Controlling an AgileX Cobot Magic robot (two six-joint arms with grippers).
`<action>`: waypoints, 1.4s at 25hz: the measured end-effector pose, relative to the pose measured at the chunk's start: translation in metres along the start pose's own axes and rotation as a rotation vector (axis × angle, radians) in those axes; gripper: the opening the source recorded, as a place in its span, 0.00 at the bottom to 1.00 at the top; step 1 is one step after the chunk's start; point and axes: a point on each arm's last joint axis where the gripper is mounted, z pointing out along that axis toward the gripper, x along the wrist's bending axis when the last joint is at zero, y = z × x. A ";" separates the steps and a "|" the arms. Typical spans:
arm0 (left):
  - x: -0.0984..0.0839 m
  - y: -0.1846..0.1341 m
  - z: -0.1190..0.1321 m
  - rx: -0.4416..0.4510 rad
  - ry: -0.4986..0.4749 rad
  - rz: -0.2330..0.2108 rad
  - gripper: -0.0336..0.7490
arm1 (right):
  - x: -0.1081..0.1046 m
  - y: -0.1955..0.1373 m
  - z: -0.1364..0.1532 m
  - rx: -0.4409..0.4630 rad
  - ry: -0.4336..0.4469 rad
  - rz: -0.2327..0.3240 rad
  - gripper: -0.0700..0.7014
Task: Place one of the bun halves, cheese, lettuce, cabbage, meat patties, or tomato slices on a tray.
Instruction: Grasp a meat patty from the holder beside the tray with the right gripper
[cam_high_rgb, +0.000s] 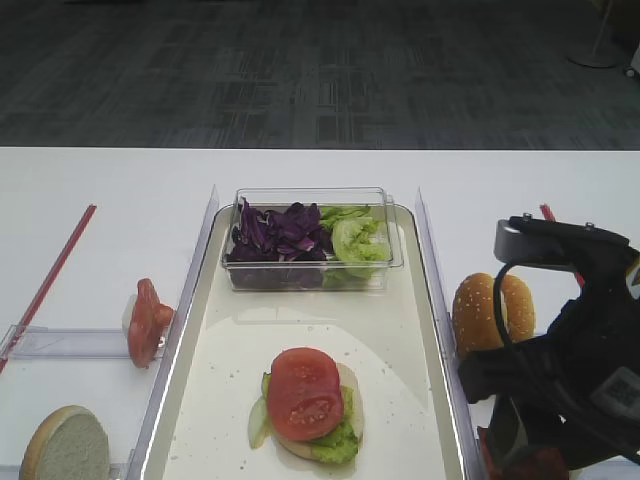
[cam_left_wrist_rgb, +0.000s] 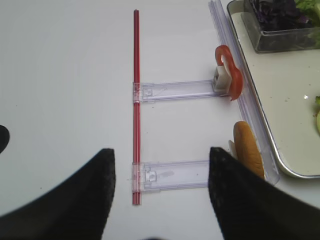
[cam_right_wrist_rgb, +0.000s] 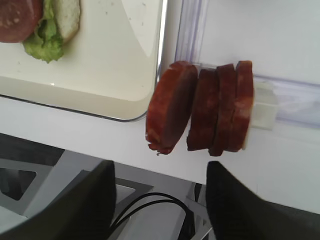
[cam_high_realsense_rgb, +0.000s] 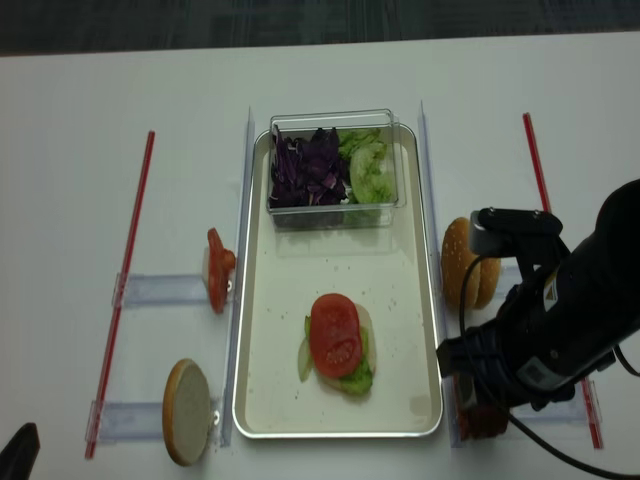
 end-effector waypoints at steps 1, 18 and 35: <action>0.000 0.000 0.000 0.000 0.000 0.000 0.53 | 0.000 0.000 0.001 0.002 0.001 0.002 0.65; 0.000 0.000 0.000 0.000 0.000 0.000 0.53 | 0.021 0.022 0.018 0.001 -0.056 -0.069 0.64; 0.000 0.000 0.000 0.000 0.000 -0.002 0.53 | 0.017 0.034 0.043 0.050 -0.110 -0.050 0.48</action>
